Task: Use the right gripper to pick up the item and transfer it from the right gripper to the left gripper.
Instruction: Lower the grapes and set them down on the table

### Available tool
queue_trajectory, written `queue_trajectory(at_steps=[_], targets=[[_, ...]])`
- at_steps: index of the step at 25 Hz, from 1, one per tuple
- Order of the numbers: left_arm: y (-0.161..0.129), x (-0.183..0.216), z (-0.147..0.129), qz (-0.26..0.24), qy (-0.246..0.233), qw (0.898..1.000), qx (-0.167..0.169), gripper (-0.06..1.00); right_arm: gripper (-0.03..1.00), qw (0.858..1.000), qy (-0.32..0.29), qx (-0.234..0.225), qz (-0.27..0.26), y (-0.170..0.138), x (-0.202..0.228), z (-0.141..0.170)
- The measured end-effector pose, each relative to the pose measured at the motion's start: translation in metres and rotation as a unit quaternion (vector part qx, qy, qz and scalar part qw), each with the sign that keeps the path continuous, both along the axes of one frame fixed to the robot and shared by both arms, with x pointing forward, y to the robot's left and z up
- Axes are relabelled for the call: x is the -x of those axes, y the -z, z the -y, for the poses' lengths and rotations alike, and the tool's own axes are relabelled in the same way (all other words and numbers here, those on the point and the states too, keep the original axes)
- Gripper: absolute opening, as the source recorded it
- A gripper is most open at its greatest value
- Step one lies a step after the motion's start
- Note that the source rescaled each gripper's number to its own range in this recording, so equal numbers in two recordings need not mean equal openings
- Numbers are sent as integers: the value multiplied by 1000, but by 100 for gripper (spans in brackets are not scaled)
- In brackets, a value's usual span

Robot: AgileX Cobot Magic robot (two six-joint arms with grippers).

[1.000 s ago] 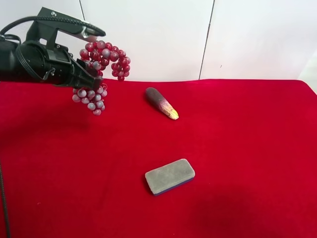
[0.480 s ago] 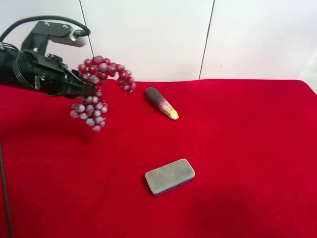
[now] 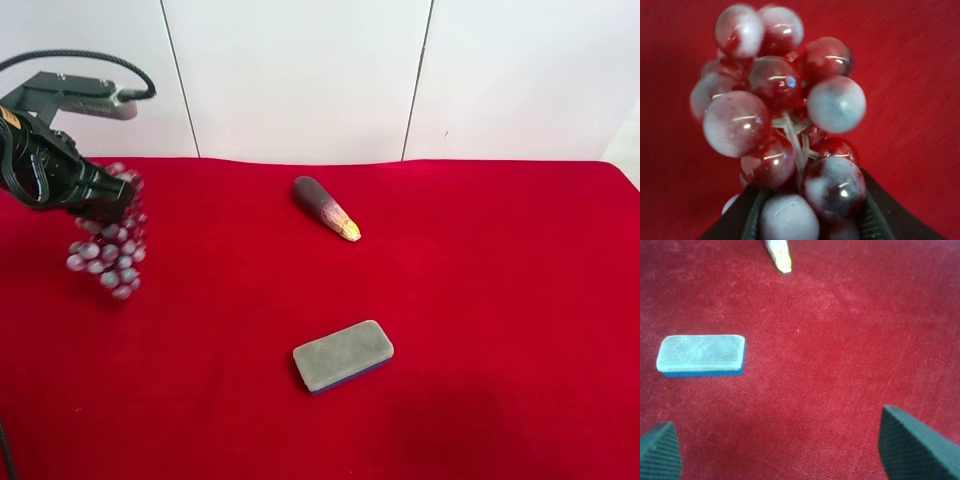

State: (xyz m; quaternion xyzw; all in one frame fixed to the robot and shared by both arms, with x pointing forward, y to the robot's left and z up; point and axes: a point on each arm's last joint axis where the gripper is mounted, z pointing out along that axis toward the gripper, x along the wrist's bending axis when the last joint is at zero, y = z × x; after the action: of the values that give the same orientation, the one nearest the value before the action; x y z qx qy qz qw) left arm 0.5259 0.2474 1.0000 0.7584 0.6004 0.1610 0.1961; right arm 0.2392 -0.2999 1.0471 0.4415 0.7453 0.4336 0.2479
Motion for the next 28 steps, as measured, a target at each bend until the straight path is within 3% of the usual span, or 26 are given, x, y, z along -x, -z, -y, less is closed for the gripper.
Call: queue_trajectory(at_steps=[6, 15, 28], targets=[[19, -23, 1, -65, 0, 997, -32, 0, 71, 1000, 0, 0, 0, 0, 0, 0], [16, -41, 4, -54, -1, 998, -29, 0, 71, 1000, 0, 0, 0, 0, 0, 0], [43, -47, 8, -94, -11, 995, -15, 0, 71, 1000, 0, 0, 0, 0, 0, 0]])
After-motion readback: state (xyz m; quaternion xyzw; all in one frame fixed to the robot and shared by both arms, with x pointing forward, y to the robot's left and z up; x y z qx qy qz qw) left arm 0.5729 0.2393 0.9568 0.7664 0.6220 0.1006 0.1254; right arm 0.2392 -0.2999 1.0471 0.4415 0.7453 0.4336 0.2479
